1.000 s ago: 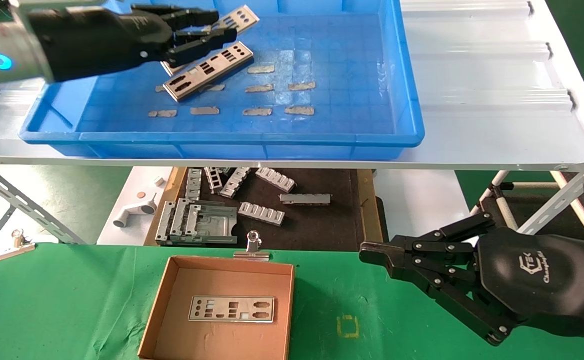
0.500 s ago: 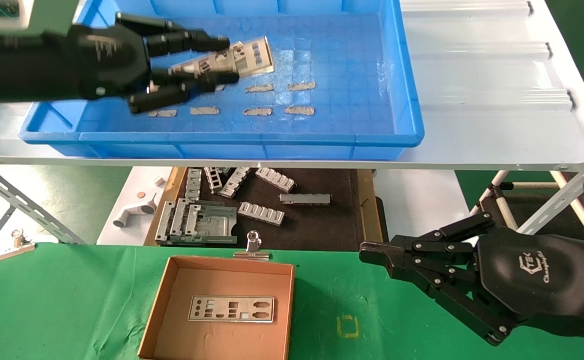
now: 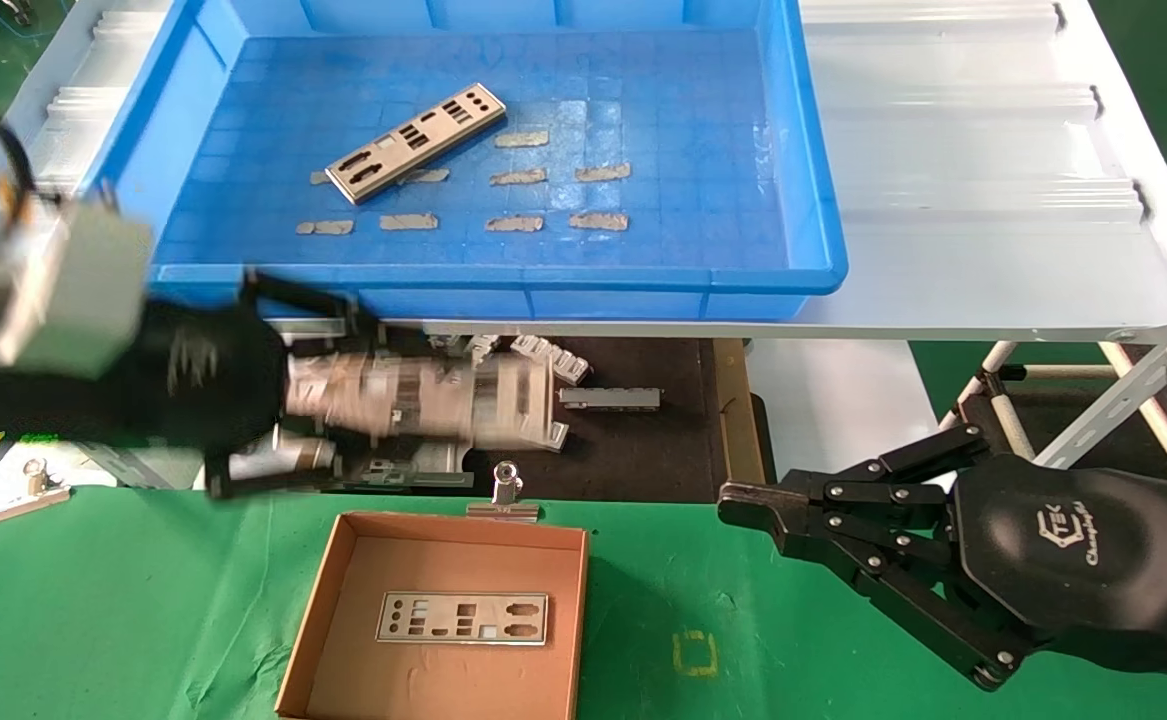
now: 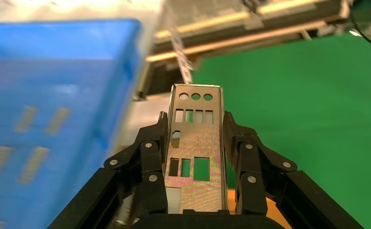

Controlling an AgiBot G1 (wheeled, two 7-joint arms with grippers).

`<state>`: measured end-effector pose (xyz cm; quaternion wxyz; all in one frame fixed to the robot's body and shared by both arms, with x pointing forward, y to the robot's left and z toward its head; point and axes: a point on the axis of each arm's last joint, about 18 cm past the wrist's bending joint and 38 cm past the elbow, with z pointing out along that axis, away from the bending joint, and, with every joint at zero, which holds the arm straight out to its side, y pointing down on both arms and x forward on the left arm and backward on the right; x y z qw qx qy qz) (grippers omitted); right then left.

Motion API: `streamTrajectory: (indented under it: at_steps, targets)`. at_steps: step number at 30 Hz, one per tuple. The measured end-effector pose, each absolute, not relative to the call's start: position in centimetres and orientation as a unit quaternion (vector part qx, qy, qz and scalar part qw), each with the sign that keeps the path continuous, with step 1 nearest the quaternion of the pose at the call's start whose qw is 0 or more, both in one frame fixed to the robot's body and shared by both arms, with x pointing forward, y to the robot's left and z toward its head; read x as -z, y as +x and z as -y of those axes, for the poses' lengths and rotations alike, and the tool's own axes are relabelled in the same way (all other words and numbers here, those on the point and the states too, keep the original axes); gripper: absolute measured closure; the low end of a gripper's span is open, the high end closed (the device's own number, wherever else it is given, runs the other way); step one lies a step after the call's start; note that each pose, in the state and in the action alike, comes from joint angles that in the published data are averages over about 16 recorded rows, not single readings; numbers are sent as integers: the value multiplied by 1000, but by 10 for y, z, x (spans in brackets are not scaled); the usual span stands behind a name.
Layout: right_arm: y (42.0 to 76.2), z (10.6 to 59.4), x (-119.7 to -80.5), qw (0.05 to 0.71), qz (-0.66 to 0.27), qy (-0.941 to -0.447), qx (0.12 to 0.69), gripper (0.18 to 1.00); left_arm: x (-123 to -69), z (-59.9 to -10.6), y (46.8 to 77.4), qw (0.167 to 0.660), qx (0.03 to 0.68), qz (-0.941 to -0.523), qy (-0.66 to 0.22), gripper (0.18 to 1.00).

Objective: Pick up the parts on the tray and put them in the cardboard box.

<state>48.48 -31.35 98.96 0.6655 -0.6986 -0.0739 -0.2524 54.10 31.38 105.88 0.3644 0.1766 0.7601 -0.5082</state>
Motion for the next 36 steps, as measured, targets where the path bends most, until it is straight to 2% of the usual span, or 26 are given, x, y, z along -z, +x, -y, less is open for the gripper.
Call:
streamTrajectory:
  at_steps: [10, 19, 36]
  targets:
    - [485, 313, -990, 665, 74, -699, 252, 988, -969, -308, 567, 333, 449, -814, 159, 744]
    - [485, 313, -990, 665, 74, -699, 252, 988, -899, -300, 599, 328, 415, -838, 134, 744]
    - [485, 313, -990, 665, 74, -699, 252, 988, -852, -293, 634, 343, 401, -843, 101, 745]
